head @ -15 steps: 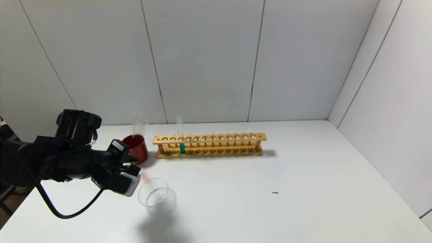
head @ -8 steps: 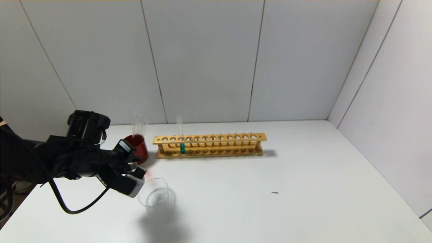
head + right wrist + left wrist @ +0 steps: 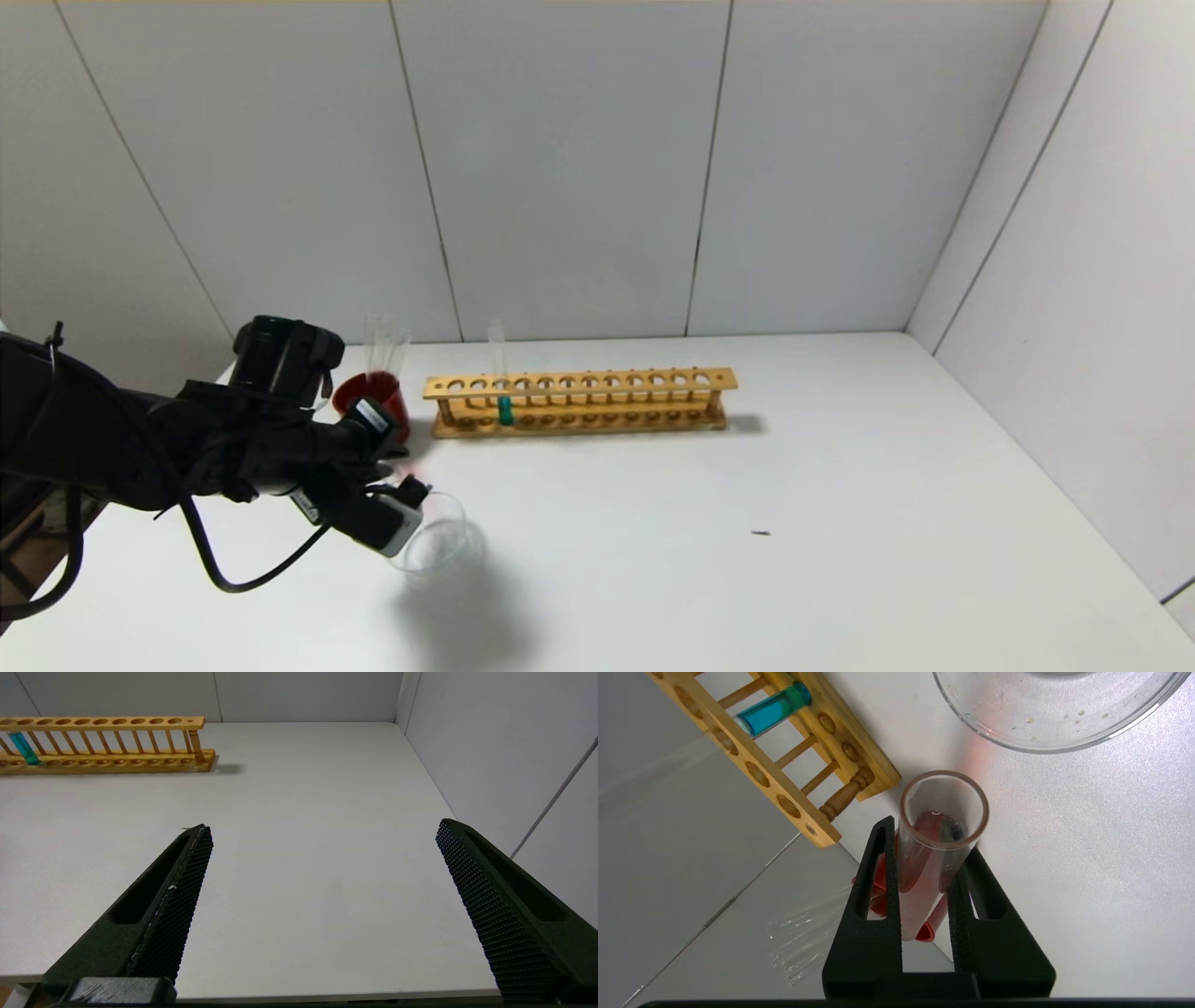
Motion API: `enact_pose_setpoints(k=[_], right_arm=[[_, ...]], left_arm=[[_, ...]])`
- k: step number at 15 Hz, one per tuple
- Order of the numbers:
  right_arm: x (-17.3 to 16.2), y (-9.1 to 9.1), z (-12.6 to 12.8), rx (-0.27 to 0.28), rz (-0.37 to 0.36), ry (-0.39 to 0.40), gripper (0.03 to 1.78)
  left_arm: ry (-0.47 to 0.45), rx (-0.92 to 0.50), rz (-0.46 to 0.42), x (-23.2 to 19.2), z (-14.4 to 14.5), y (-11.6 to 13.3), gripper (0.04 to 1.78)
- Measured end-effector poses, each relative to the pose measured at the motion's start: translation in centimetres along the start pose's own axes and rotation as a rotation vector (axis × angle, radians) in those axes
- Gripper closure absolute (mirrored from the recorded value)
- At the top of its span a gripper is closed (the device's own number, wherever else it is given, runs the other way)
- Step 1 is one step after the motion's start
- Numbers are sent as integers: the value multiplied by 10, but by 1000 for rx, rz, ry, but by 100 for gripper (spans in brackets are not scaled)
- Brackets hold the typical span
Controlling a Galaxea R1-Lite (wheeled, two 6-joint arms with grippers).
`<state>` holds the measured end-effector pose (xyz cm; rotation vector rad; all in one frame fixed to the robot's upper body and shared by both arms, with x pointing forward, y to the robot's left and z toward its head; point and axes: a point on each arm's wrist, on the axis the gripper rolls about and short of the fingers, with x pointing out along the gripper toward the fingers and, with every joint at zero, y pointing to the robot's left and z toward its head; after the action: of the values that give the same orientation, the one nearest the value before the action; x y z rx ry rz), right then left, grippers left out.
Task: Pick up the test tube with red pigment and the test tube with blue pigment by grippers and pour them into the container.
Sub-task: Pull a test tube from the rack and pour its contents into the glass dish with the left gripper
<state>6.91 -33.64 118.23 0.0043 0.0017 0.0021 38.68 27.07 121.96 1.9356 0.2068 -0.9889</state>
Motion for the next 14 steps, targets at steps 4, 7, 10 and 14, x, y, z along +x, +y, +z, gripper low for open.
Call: enact_pose_setpoints(k=[4, 7, 10, 14], right_arm=[[0, 0, 0, 0, 0, 0, 6], [0, 0, 0, 0, 0, 0, 6], [0, 0, 0, 0, 0, 0, 6], [0, 0, 0, 0, 0, 0, 6]], left_arm=[[27, 57, -26, 4, 0, -1, 149], [45, 76, -22, 9, 3, 0, 149], [42, 91, -34, 14, 9, 0, 149], [31, 118, -47, 15, 12, -3, 149]])
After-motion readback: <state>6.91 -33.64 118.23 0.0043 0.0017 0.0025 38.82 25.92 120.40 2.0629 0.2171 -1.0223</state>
